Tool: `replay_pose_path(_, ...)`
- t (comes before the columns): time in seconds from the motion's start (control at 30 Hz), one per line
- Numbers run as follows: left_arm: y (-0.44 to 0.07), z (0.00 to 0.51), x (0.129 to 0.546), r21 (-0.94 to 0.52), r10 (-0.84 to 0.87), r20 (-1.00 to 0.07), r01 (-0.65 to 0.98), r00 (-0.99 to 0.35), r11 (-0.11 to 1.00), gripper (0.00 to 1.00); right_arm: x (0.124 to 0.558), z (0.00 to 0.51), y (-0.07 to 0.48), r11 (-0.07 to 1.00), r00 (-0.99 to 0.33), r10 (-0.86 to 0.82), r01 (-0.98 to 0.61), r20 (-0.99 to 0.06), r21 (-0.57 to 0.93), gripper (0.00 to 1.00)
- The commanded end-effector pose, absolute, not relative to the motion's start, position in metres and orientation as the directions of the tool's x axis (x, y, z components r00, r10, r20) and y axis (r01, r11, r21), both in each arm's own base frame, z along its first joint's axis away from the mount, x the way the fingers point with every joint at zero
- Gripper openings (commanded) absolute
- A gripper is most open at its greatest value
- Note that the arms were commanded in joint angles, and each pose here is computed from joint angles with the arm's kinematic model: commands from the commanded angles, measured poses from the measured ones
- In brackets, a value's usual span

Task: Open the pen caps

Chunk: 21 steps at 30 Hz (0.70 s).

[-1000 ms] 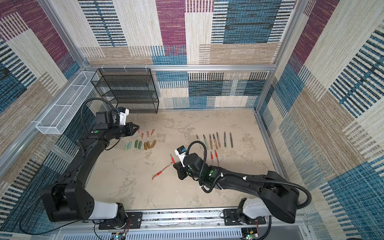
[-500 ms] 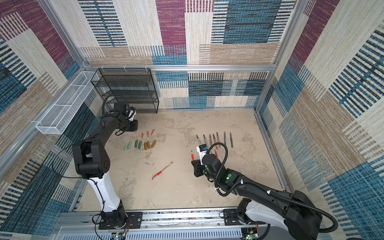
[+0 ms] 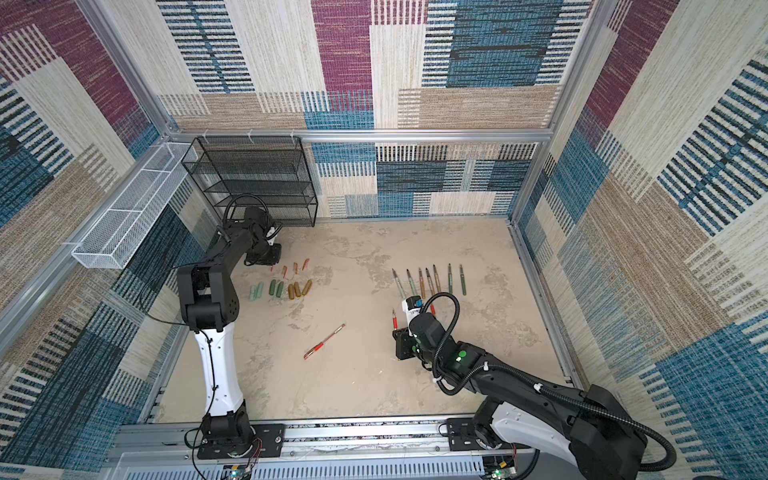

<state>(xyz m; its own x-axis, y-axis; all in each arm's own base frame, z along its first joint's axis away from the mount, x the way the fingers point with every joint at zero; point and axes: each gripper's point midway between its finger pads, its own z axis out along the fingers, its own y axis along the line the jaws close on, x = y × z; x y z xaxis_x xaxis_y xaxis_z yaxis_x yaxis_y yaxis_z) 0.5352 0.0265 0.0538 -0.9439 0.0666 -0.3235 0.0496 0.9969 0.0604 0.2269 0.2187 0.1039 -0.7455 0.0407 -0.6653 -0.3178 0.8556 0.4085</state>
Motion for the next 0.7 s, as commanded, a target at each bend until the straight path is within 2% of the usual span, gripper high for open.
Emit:
replay_pose_path(0.0, 0.033, 0.043, 0.533, 0.11, 0.09, -0.284, 0.06, -0.955, 0.992, 0.05, 0.232, 0.104, 0.221, 0.857, -0.76, 0.055, -0.297, -0.647, 0.422, 0.0)
replay_pose_path(0.27, 0.033, 0.042, 0.532, 0.114, 0.083, -0.281, 0.052, -0.956, 0.992, 0.19, 0.235, 0.098, 0.223, 0.863, -0.779, 0.045, -0.286, -0.626, 0.417, 0.0)
replay_pose_path(0.5, 0.019, 0.083, 0.526, 0.06, 0.051, -0.354, 0.032, -0.934, 0.998, 0.37, 0.238, 0.093, 0.221, 0.873, -0.782, 0.028, -0.284, -0.623, 0.396, 0.0)
replay_pose_path(0.67, 0.007, 0.122, 0.512, 0.016, 0.031, -0.412, 0.027, -0.911, 1.0, 0.42, 0.242, 0.091, 0.219, 0.878, -0.781, 0.022, -0.284, -0.624, 0.387, 0.01)
